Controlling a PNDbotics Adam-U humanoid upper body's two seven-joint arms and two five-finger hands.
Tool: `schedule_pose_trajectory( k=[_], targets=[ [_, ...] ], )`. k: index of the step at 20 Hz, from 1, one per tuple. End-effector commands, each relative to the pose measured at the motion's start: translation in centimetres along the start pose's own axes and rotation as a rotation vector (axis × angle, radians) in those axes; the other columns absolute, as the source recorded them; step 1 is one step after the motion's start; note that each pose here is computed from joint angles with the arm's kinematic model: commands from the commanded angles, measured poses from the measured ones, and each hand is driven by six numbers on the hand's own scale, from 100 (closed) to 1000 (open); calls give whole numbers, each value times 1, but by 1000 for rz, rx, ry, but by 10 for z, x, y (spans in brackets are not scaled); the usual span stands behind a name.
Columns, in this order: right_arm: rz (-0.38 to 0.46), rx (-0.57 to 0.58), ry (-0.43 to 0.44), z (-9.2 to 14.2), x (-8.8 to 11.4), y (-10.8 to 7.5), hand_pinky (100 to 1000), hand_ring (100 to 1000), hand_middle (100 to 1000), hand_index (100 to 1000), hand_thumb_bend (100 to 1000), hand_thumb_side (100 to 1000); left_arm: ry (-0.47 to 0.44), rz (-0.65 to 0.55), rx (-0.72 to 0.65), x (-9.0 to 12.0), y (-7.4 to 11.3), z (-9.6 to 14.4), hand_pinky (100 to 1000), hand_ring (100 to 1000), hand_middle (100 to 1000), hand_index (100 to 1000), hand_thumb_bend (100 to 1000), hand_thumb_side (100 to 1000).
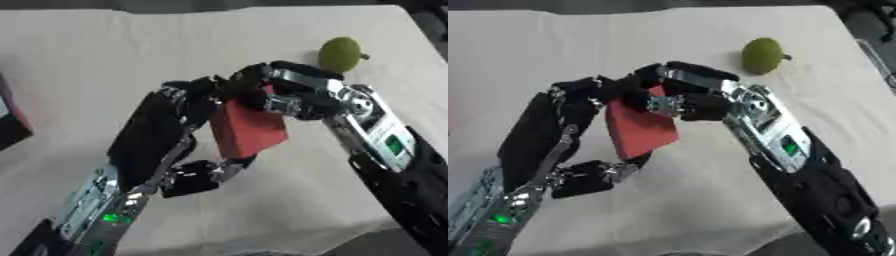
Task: Pick up the objects with one hand, pass them to the other hand, and then place them into the box on the other side of the table.
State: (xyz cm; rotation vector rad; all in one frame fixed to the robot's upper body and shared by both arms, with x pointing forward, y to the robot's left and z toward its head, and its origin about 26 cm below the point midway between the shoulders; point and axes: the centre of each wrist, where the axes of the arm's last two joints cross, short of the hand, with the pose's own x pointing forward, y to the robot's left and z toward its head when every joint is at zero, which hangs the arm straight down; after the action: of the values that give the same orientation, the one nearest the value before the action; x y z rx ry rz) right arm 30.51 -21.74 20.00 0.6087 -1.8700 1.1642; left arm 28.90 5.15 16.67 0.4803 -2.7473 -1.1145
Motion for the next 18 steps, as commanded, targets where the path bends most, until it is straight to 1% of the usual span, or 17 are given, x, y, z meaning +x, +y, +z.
schedule_pose_trajectory(
  k=[1,7,13,16,18],
  targets=[
    [-32,-57,-48,1,11,-1,929,674,887,878,140,916,78,-78,1,-24,10,10,365,100,305,856,100,100],
    [-100,-305,-54,4,13,-6,930,671,892,886,127,923,99,-85,22,-25,11,15,362,100,303,854,100,100],
    [-175,-479,-50,6,14,-9,938,683,905,896,120,940,106,-86,28,-25,9,18,363,100,301,853,100,100],
    [-200,-568,-68,8,16,-12,931,677,897,891,116,909,127,-100,24,-29,8,22,367,100,301,853,100,100],
    [-206,-626,-104,10,19,-17,925,674,886,885,119,881,153,-125,17,-35,9,28,364,100,301,853,100,100]
  ],
)
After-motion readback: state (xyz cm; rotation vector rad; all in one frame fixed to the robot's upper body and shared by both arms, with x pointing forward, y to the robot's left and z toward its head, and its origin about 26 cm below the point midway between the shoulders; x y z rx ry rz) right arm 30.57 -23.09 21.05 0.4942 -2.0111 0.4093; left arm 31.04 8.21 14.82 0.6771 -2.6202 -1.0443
